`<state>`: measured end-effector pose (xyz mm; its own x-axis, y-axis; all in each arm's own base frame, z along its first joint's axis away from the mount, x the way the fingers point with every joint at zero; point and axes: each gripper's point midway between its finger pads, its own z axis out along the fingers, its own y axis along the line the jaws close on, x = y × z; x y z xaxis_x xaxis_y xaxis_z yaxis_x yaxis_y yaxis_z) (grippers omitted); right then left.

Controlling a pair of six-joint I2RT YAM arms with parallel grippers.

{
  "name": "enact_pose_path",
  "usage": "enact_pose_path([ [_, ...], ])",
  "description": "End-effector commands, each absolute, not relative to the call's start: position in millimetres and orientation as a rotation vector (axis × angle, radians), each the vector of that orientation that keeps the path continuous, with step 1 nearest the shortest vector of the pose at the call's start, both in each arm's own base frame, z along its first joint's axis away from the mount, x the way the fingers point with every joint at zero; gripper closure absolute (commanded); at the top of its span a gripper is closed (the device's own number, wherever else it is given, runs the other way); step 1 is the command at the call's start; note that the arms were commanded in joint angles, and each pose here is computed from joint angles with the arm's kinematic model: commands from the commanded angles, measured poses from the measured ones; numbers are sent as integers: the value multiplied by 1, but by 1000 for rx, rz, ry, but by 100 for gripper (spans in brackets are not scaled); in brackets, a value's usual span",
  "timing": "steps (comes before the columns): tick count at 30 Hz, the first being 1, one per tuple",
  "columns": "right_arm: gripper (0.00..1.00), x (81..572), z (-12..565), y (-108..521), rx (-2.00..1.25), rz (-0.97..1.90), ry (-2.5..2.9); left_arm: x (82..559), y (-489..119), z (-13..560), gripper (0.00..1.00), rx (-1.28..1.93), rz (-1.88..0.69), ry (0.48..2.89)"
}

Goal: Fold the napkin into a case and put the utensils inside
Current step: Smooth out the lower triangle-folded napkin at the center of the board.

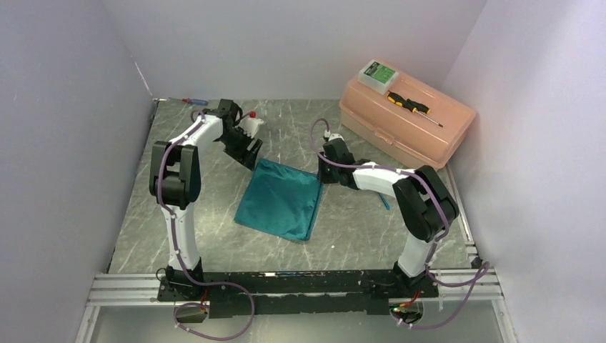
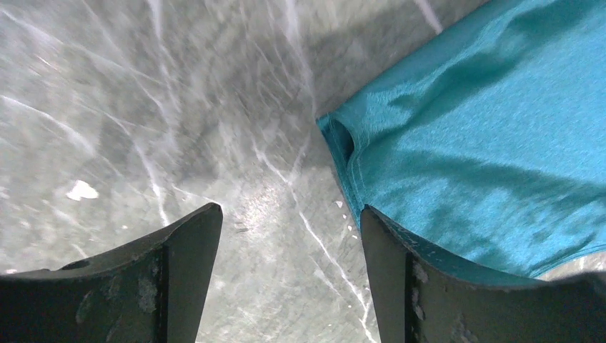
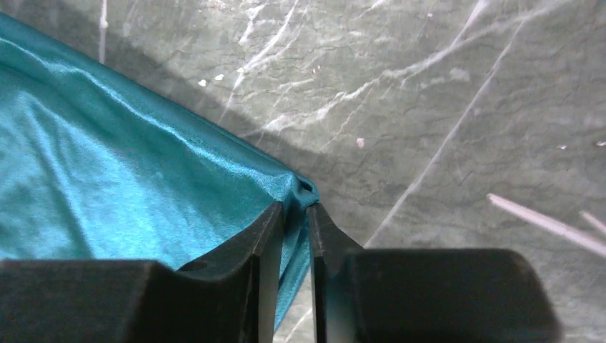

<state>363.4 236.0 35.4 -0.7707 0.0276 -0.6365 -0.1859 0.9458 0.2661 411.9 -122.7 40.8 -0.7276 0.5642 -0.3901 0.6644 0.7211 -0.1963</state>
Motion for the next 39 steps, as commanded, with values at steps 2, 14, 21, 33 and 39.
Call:
enact_pose_path([
  [2,57,374,42,228,-111,338,2402,431,-147,87,23,942,-544,2499],
  [14,70,371,122,244,-10,505,2220,444,-162,59,23,963,-561,2514],
  [21,96,352,99,304,-84,772,2263,454,-161,50,23,952,-515,2499],
  [33,100,356,29,277,37,723,2376,463,-158,30,23,902,-474,2508],
  [39,100,351,11,270,45,700,2417,469,-150,13,23,861,-390,2547],
])
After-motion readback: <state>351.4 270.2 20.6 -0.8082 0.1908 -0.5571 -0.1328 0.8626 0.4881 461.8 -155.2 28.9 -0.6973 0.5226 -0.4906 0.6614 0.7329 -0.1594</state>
